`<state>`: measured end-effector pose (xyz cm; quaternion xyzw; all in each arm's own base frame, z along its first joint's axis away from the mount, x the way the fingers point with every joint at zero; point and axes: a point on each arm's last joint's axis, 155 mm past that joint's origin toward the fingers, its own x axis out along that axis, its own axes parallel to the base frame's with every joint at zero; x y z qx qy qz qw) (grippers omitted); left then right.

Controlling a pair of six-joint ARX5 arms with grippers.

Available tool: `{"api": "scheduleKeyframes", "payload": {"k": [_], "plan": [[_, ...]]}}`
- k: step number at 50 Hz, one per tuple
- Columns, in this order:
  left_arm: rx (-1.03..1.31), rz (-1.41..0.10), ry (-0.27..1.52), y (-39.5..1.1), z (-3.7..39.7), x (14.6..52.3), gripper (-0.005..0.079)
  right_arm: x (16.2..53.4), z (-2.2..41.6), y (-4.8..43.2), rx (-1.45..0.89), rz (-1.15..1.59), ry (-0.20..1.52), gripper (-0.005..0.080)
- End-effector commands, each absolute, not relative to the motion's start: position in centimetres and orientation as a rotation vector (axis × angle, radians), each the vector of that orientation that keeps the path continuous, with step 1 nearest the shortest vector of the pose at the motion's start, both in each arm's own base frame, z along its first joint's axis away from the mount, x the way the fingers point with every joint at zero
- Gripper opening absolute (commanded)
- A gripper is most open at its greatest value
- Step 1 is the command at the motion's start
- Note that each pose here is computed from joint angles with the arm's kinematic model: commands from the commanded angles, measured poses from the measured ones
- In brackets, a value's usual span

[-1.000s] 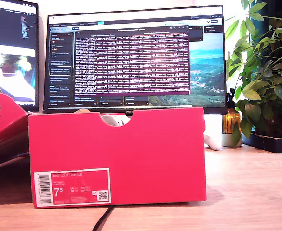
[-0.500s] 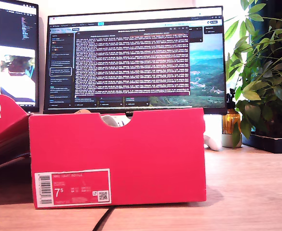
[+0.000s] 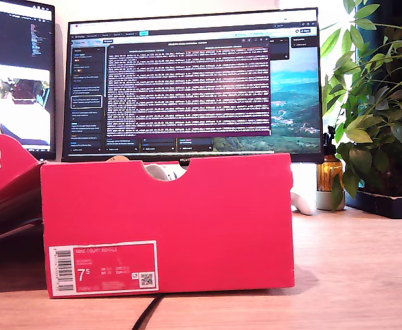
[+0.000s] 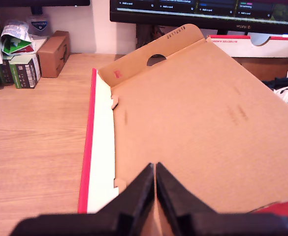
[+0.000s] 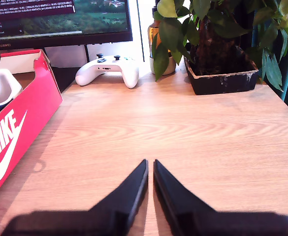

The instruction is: Pack the blue shoes by picking the first shoe and placing it inside the red shoebox, left side, then picking and rotating the second shoe and placing it in the shoebox

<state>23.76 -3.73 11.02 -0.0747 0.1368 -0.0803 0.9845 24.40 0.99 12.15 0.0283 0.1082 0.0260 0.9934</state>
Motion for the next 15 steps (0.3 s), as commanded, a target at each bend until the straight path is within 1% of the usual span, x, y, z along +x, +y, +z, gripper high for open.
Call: {"api": "scheduleKeyframes", "payload": {"k": [1, 15], "plan": [[-0.155, -0.164, 0.321, -3.86, 9.41, 23.51, -0.0019, 24.45, 11.96, 1.13, 0.059, 0.058, 0.213, -0.0013], [-0.165, -0.163, 0.321, -3.86, 9.42, 23.52, -0.0019, 24.45, 11.96, 1.13, 0.059, 0.058, 0.213, -0.0012]]}}
